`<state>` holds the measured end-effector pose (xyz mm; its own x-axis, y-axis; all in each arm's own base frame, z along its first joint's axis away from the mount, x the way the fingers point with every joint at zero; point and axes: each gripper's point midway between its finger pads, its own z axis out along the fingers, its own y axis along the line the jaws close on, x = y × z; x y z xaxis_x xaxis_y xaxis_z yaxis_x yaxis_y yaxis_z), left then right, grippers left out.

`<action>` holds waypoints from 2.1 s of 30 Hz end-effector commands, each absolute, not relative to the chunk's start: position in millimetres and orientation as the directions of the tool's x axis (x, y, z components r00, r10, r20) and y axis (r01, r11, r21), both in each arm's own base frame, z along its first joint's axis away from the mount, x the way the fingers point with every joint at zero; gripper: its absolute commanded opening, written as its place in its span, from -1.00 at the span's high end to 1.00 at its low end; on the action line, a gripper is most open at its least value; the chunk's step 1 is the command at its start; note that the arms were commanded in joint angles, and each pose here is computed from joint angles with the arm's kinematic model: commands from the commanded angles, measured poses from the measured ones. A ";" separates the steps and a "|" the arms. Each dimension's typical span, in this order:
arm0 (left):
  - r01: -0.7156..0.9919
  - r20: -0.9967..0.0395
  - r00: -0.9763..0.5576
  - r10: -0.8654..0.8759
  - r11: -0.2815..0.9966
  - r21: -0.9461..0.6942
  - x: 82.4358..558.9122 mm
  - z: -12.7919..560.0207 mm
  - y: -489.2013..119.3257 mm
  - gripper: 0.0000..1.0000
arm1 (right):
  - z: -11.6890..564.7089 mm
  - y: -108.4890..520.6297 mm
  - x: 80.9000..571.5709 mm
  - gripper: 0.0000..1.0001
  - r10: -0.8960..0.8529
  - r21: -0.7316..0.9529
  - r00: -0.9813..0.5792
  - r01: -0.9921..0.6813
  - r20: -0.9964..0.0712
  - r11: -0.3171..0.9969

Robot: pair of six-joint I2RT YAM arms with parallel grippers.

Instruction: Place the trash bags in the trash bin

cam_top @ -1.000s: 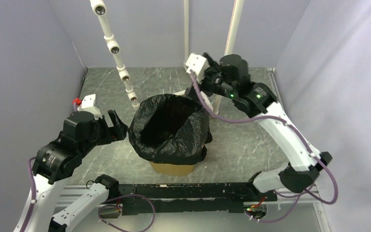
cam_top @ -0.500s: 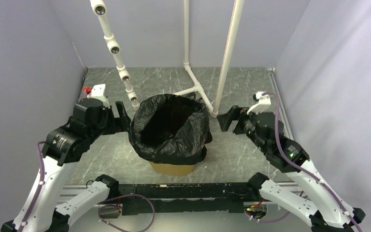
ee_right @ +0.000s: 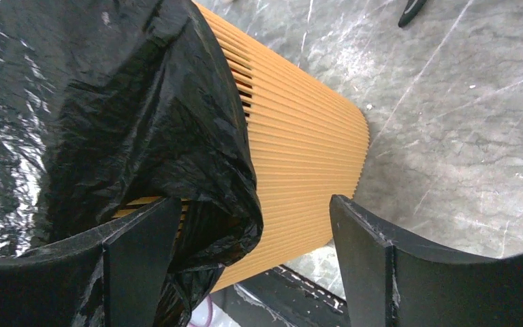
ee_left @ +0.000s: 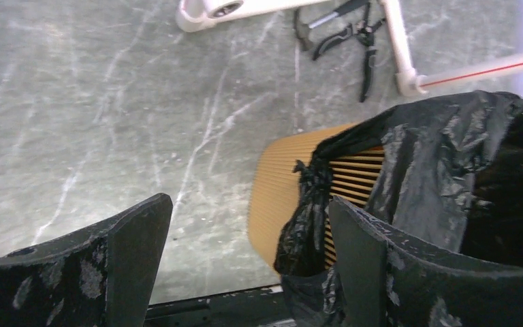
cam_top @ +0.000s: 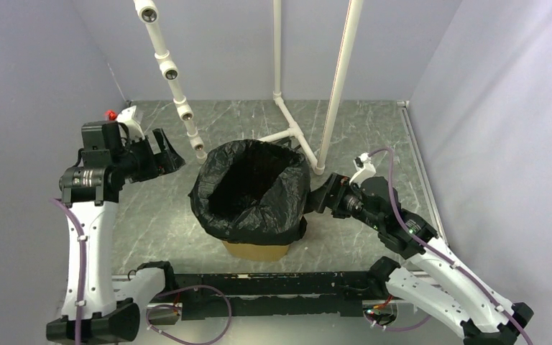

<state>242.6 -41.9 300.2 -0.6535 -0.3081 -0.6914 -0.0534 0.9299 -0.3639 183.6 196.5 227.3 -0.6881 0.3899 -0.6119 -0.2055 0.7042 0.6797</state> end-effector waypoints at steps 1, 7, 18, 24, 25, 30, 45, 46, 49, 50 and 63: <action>0.151 -0.646 -0.695 -0.316 0.814 -0.561 246.3 306.9 -73.1 -0.81 | 235.3 212.5 186.2 -0.65 0.386 0.712 -0.706 -0.238 -0.594 0.661; 0.238 -0.595 -0.726 -0.345 0.686 -0.688 234.5 294.7 -86.3 -0.82 | 221.0 195.7 192.8 -0.29 0.389 0.656 -0.675 -0.188 -0.627 0.731; 0.238 -0.513 -0.783 -0.351 0.593 -0.769 221.9 258.3 -99.8 -0.65 | 219.5 216.3 218.5 0.38 0.200 0.517 -0.670 -0.314 -0.715 0.796; 0.232 -0.469 -0.798 -0.379 0.524 -0.819 218.7 241.2 -107.4 -0.32 | 219.3 224.4 224.3 0.60 0.173 0.510 -0.672 -0.344 -0.720 0.789; 0.233 -0.464 -0.798 -0.386 0.512 -0.827 219.3 239.0 -108.4 -0.25 | 218.0 227.2 224.1 0.61 0.172 0.518 -0.677 -0.349 -0.716 0.781; 0.222 -0.429 -0.803 -0.413 0.461 -0.859 221.4 228.7 -111.9 -0.09 | 206.1 232.8 226.9 0.64 0.139 0.508 -0.705 -0.345 -0.696 0.790; 0.173 -0.351 -0.856 -0.379 0.431 -0.886 210.1 199.2 -133.5 0.30 | 177.1 231.5 239.2 0.65 0.161 0.489 -0.736 -0.254 -0.658 0.834; 0.144 -0.313 -0.863 -0.395 0.402 -0.904 208.2 194.7 -137.1 0.33 | 175.7 228.9 243.7 0.65 0.173 0.478 -0.728 -0.234 -0.663 0.846; 0.088 -0.293 -0.835 -0.466 0.413 -0.907 209.7 185.0 -136.4 0.46 | 172.1 228.2 251.5 0.61 0.198 0.474 -0.720 -0.201 -0.665 0.857; 0.058 -0.286 -0.826 -0.487 0.431 -0.900 208.4 179.0 -134.0 0.50 | 167.7 226.9 253.8 0.61 0.209 0.471 -0.720 -0.183 -0.662 0.863; -0.095 -0.235 -0.809 -0.539 0.514 -0.852 202.6 135.7 -136.2 0.63 | 116.0 230.0 250.1 0.53 0.216 0.489 -0.781 -0.129 -0.586 0.863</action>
